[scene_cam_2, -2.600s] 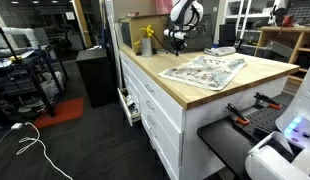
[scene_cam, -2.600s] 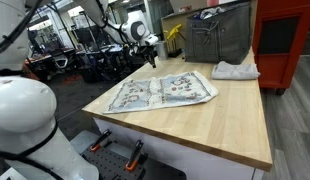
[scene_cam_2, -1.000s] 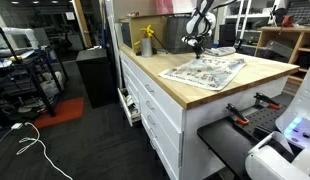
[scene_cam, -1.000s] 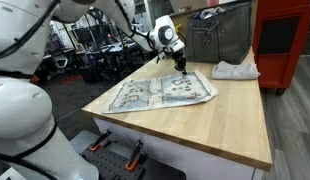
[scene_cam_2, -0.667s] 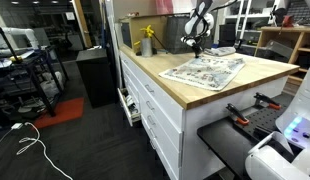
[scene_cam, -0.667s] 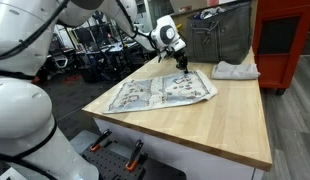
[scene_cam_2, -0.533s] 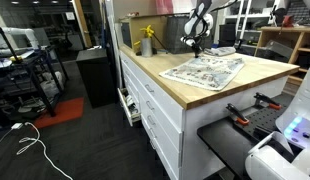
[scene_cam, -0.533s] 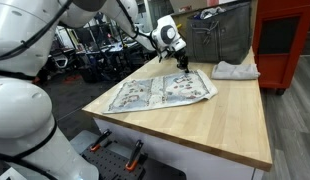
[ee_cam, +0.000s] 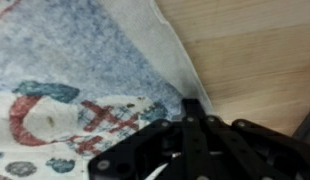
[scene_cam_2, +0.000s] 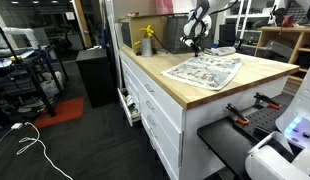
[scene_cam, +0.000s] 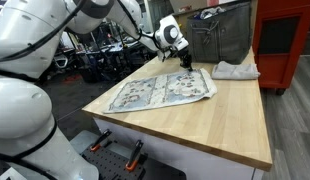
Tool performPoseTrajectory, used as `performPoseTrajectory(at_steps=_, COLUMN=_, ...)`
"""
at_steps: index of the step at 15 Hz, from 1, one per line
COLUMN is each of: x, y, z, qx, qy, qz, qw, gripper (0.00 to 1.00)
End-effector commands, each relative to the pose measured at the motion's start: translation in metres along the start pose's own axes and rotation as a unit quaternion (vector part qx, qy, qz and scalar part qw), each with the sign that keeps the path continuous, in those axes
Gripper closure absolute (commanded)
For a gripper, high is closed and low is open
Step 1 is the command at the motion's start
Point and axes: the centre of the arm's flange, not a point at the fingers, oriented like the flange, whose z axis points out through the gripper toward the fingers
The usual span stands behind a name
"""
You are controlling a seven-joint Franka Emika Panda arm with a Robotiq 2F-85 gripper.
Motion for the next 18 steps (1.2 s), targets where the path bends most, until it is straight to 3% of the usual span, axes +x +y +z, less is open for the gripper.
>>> performPoseTrajectory(at_steps=1, x=-0.001, y=0.012, z=0.002, qx=-0.017, qy=-0.011, qz=0.023, qw=0.9995, gripper=1.0)
performPoseTrajectory(at_steps=2, x=0.003, y=0.021, z=-0.011, qx=-0.019, qy=-0.021, qz=0.016, qw=0.9995, gripper=0.74)
performPoseTrajectory(at_steps=5, x=0.014, y=0.045, z=-0.043, qx=-0.024, qy=-0.042, qz=-0.006, qw=0.9988, gripper=0.6)
performPoseTrajectory(at_steps=12, x=0.05, y=0.088, z=-0.144, qx=-0.036, qy=-0.092, qz=-0.067, qw=0.9929, gripper=0.07)
performPoseTrajectory(at_steps=13, x=0.053, y=0.094, z=-0.162, qx=-0.033, qy=-0.109, qz=-0.106, qw=0.9878, gripper=0.01)
performPoseTrajectory(at_steps=18, x=0.051, y=0.12, z=-0.229, qx=-0.013, qy=-0.117, qz=-0.251, qw=0.9609, gripper=0.0)
